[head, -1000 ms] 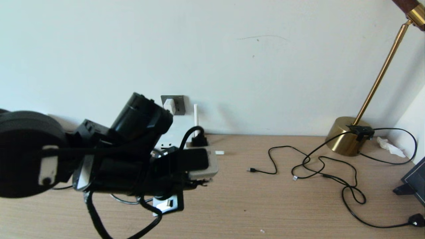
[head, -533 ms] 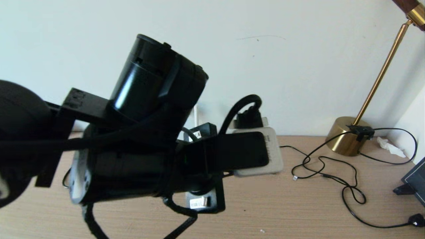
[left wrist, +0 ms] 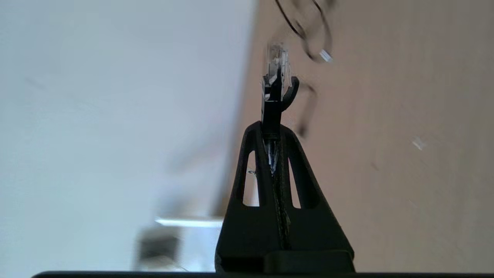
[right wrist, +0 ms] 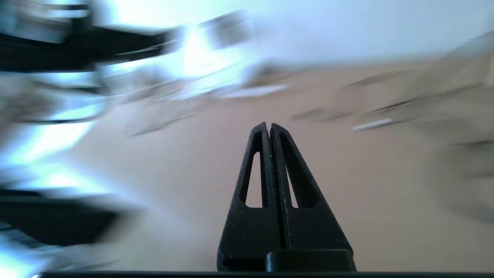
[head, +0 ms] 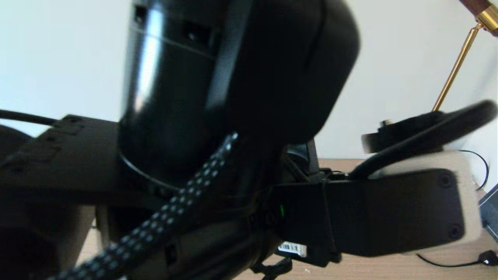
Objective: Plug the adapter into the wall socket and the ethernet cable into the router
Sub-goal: Hand it to the other hand
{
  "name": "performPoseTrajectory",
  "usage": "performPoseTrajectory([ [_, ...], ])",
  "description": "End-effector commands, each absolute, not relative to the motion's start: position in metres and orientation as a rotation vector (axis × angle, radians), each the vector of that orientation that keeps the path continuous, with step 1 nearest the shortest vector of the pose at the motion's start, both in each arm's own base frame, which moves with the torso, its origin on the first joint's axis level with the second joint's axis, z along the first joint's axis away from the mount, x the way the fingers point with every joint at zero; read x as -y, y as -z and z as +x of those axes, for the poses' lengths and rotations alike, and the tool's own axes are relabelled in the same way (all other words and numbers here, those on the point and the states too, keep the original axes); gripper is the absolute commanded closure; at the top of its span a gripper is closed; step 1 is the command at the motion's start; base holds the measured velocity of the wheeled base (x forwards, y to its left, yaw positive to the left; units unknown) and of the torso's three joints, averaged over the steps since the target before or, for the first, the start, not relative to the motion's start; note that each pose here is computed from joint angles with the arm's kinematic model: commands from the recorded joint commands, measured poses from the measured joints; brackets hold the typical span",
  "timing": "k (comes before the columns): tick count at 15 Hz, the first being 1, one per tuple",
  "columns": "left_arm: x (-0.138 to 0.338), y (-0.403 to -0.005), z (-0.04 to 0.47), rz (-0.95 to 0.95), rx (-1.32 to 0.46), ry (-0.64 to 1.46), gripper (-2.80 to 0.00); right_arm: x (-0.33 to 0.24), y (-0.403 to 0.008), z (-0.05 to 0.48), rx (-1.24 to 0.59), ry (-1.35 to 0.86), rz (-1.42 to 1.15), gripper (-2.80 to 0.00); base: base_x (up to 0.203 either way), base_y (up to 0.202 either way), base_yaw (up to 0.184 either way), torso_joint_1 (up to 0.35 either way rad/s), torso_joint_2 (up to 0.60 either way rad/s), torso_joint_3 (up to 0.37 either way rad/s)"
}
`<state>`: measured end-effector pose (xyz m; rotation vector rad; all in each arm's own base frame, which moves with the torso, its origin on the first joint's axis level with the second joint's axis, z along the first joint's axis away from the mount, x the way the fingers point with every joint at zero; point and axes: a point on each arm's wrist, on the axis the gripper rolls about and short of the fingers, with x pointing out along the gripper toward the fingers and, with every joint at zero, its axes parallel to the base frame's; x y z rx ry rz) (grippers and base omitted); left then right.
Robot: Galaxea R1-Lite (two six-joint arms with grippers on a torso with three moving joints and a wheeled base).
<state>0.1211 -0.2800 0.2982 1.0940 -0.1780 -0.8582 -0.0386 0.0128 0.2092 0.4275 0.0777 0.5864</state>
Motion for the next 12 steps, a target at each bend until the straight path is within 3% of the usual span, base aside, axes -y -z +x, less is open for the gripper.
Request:
performPoseTrajectory([
  [1,0.283,-0.301,0.116,1.140,0.238,0.857,0.00,-0.015,-0.231,-0.011,-0.222,-0.688,0.506,0.00,0.000,0.000,0.000,0.000,0.00,0.000],
  [8,0.310,-0.304,0.095,1.239,0.395,0.889,0.00,-0.017,-0.273,0.013,-0.240,-0.815,0.560,0.00,0.000,0.000,0.000,0.000,0.00,0.000],
  [9,0.316,-0.305,0.091,1.235,0.403,0.888,0.00,-0.017,-0.273,0.015,-0.241,-0.811,0.556,-2.80,0.000,0.000,0.000,0.000,0.00,0.000],
  [12,0.332,-0.310,0.077,1.217,0.443,0.919,0.00,-0.016,-0.270,0.018,-0.221,-0.803,0.539,-2.80,0.000,0.000,0.000,0.000,0.00,0.000],
])
